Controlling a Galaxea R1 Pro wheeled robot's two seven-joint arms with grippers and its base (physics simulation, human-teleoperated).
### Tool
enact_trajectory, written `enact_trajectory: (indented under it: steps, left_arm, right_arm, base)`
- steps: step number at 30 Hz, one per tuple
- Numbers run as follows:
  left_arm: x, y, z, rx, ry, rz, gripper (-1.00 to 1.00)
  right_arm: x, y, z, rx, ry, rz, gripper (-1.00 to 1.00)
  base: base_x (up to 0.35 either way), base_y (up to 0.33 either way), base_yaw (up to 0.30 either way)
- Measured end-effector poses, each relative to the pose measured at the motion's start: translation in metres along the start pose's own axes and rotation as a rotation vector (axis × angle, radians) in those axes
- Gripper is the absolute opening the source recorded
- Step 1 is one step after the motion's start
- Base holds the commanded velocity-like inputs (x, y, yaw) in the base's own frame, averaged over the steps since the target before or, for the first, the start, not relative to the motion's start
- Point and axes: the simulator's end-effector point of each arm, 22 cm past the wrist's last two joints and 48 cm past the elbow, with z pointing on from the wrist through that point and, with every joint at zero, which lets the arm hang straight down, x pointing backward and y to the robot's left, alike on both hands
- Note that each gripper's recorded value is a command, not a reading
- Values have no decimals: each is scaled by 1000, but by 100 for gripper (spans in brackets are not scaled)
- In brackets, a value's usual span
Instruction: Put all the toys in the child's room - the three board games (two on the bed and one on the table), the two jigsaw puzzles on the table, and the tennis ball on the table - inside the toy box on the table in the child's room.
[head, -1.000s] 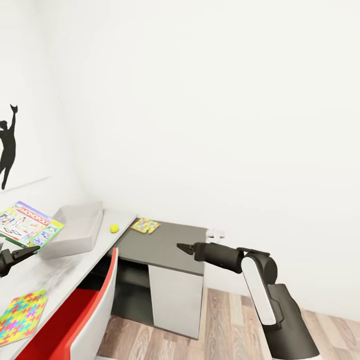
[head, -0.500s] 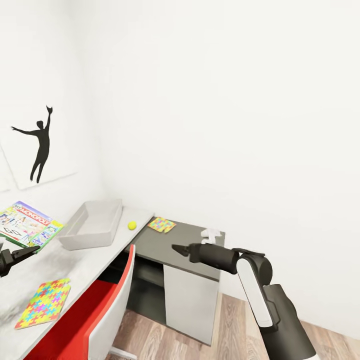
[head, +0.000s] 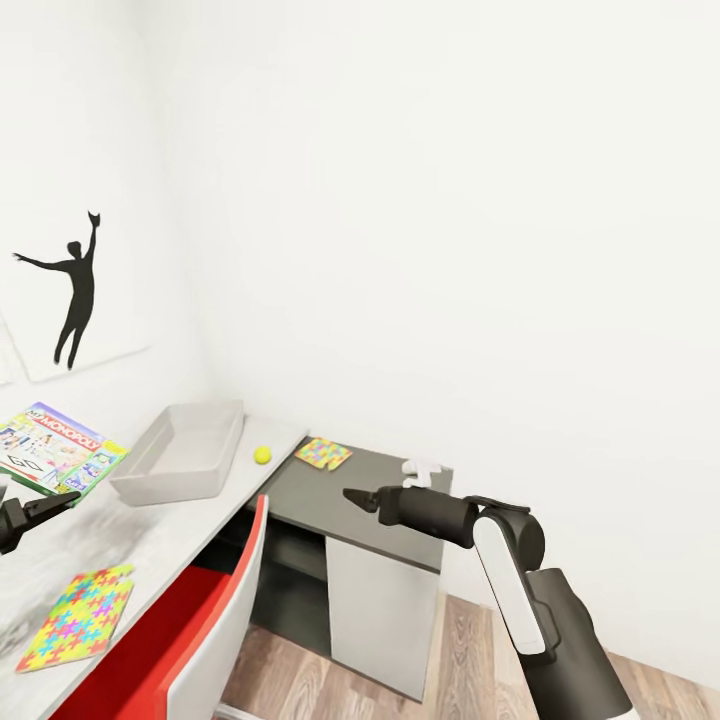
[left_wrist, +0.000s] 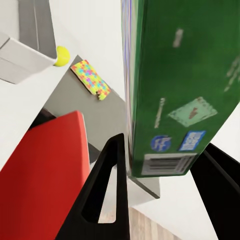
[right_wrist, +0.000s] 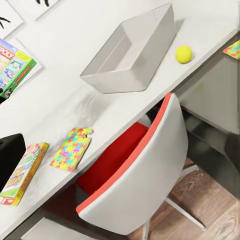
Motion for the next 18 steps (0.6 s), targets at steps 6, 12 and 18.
enact_trajectory:
  steps: [6,12,18]
  left_arm:
    - [0,0,0,-1,1,0,-100]
    - [0,0,0,-1,1,0,-100]
    - [1,0,0,-2,2,1,-100]
  right_arm:
    - [0,0,0,1,0,-1,100]
    - [0,0,0,1,2,-2,100]
    - [1,0,0,2,2,-3,100]
  base:
    - [215,-195,0]
    - [227,-210,0]
    - [227,-191,1]
